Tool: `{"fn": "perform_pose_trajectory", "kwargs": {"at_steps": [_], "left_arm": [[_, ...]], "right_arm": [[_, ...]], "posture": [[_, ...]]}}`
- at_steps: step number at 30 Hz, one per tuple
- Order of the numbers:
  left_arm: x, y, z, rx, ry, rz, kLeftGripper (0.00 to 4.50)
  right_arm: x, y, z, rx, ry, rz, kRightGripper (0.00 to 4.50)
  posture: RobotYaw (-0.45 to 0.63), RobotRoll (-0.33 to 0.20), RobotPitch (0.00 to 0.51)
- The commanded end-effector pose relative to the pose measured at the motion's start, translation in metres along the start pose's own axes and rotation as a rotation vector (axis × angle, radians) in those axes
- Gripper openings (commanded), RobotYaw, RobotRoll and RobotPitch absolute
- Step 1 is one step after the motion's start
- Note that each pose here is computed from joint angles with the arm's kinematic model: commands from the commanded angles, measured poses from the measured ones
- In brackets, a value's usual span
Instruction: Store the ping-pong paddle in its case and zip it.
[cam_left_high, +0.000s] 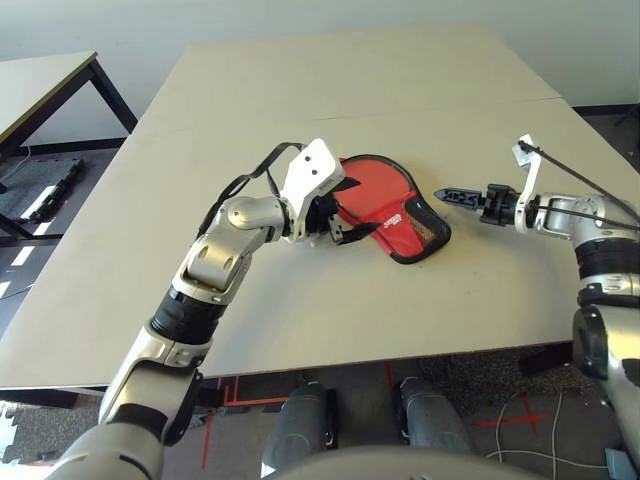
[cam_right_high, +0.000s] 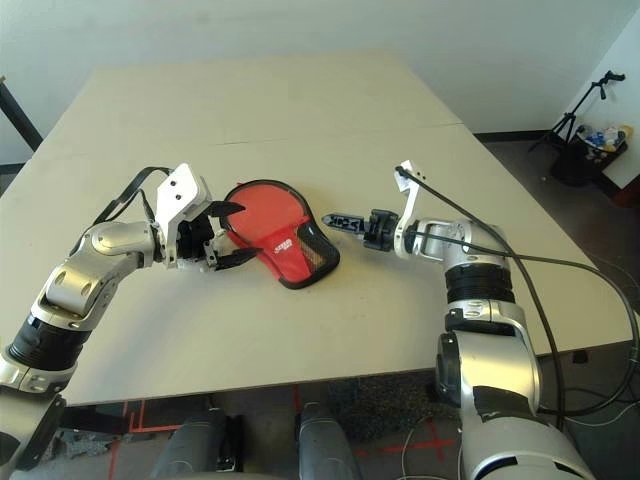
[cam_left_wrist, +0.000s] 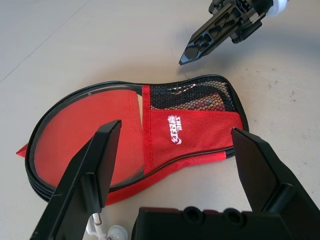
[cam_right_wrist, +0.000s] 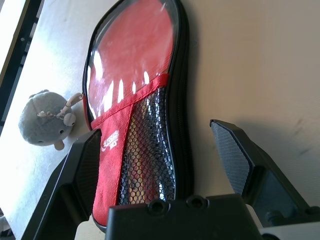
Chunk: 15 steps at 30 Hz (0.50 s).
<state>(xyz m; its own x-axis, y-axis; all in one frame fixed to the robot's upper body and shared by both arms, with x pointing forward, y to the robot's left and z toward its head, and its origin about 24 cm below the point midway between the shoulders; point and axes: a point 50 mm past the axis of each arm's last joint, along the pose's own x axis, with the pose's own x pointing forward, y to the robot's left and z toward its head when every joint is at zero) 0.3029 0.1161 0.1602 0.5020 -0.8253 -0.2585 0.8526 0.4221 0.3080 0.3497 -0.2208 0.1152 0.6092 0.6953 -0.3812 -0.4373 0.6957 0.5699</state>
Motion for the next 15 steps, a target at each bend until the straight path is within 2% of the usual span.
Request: {"fn": "perform_pose_trajectory", "kwargs": {"at_steps": [1,10,12,15], "left_arm": [[-0.003,0.0,0.001,0.003,0.004,-0.002,4.5],[-0.004,0.0,0.0,0.004,0.013,-0.002,4.5],[-0.005,0.0,0.0,0.004,0.016,0.0,4.5],[-0.006,0.0,0.0,0.004,0.018,0.002,4.5]], "right_arm": [[0.009,0.0,-0.011,0.017,0.044,-0.009,4.47],[0.022,0.0,-0.022,0.077,0.069,-0.022,4.47],[0.024,-0.002,-0.024,0.101,0.072,-0.036,4.13],[0.025,-0.004,-0.026,0.116,0.076,-0.053,3.3]], "posture": [[0.04,0.0,0.06],[0.04,0.0,0.062],[0.05,0.0,0.066],[0.05,0.0,0.066]]}}
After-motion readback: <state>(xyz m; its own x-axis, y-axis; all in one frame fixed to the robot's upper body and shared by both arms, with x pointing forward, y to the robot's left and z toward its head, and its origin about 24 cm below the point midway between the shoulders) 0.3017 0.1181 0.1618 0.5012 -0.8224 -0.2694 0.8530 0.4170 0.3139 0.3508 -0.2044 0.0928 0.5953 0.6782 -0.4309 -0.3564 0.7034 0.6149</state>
